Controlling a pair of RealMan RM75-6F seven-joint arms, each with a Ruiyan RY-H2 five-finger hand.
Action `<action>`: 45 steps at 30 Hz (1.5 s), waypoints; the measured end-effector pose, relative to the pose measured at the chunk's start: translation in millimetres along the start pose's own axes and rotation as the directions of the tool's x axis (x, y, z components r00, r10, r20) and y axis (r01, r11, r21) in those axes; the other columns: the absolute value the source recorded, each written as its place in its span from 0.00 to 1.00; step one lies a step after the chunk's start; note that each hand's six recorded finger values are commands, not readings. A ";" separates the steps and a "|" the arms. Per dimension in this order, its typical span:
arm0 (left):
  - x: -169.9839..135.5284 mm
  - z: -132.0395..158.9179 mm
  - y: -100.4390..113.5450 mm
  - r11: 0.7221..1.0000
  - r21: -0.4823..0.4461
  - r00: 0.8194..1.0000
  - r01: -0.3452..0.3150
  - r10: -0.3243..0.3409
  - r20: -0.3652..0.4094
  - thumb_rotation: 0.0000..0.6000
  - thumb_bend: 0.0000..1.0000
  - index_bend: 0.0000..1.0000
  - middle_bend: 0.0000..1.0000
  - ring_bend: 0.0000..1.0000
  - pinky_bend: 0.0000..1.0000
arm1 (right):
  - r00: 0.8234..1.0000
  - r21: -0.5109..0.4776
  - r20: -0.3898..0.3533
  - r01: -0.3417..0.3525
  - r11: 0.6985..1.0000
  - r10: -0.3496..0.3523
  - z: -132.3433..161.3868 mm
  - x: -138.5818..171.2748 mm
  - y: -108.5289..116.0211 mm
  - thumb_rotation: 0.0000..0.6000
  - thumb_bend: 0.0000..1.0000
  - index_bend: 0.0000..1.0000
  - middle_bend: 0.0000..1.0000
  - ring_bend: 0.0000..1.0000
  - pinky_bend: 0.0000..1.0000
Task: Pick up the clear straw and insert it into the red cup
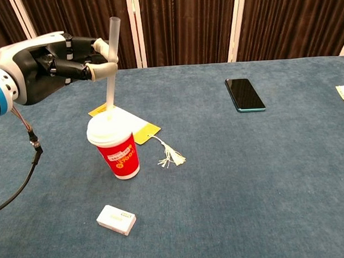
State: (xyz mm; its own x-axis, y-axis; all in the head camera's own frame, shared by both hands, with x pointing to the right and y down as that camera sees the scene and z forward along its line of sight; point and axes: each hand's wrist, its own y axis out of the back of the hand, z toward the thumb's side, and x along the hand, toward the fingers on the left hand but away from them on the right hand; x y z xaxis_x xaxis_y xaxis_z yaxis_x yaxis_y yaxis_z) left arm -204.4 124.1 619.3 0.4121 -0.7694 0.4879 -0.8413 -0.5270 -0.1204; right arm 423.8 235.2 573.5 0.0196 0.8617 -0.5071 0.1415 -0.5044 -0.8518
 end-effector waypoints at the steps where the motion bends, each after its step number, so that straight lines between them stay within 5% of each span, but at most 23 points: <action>1: -0.2 -1.6 0.0 1.000 -0.005 1.000 -0.002 0.002 -0.003 1.00 0.39 0.57 0.00 0.00 0.00 | 1.000 -0.001 0.001 0.000 1.000 0.000 -0.2 0.0 -0.1 1.00 0.15 0.25 0.00 0.00 0.00; 9: -1.5 -5.2 -1.1 1.000 -0.006 1.000 0.004 -0.004 -0.008 1.00 0.39 0.55 0.00 0.00 0.00 | 1.000 -0.001 -0.001 -0.002 1.000 0.002 0.2 0.1 -0.3 1.00 0.15 0.25 0.00 0.00 0.00; 16: -3.4 -7.7 0.1 1.000 0.023 1.000 0.002 -0.002 0.001 1.00 0.32 0.27 0.00 0.00 0.00 | 1.000 -0.001 0.000 -0.002 1.000 0.002 0.1 0.2 -0.2 1.00 0.15 0.25 0.00 0.00 0.00; 27: -4.9 -5.9 5.7 0.999 0.049 1.000 -0.010 0.010 0.014 1.00 0.31 0.26 0.00 0.00 0.00 | 1.000 0.001 0.002 -0.002 1.000 0.002 -0.2 0.1 -0.3 1.00 0.15 0.25 0.00 0.00 0.00; 33: -9.7 0.9 19.1 0.985 0.169 0.998 -0.048 0.039 0.058 1.00 0.31 0.26 0.00 0.00 0.00 | 1.000 0.003 0.004 -0.003 1.000 0.003 -0.8 0.0 -0.3 1.00 0.15 0.25 0.00 0.00 0.00; 36: -14.8 6.8 29.9 0.955 0.286 0.993 -0.084 0.057 0.101 1.00 0.31 0.26 0.00 0.00 0.00 | 1.000 0.006 0.003 -0.002 1.000 0.002 -0.5 -0.2 -0.4 1.00 0.15 0.25 0.00 0.00 0.00; 39: -22.7 10.3 42.2 0.893 0.430 0.987 -0.130 0.077 0.138 1.00 0.31 0.26 0.00 0.00 0.00 | 1.000 0.009 0.003 -0.001 1.000 0.001 -0.4 -0.6 -0.4 1.00 0.14 0.25 0.00 0.00 0.00; 42: -33.9 9.3 55.0 0.794 0.585 0.984 -0.168 0.095 0.153 1.00 0.32 0.22 0.00 0.00 0.00 | 1.000 0.014 0.002 0.004 1.000 -0.004 -0.3 -1.3 0.2 1.00 0.14 0.25 0.00 0.00 0.00; 45: -49.2 6.1 69.3 0.652 0.732 0.981 -0.195 0.121 0.154 1.00 0.31 0.14 0.00 0.00 0.00 | 1.000 0.018 0.001 0.006 1.000 -0.006 0.1 -1.4 0.1 1.00 0.14 0.25 0.00 0.00 0.00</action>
State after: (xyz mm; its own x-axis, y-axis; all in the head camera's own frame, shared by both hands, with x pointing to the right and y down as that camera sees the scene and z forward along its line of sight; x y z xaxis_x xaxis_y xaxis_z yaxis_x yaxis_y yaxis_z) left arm -280.8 123.2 581.7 0.3562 -0.8739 0.3309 -0.3732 -0.4577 -0.8070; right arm 423.7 234.0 574.1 0.0179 0.8646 -0.5022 0.1233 -0.5004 -0.8570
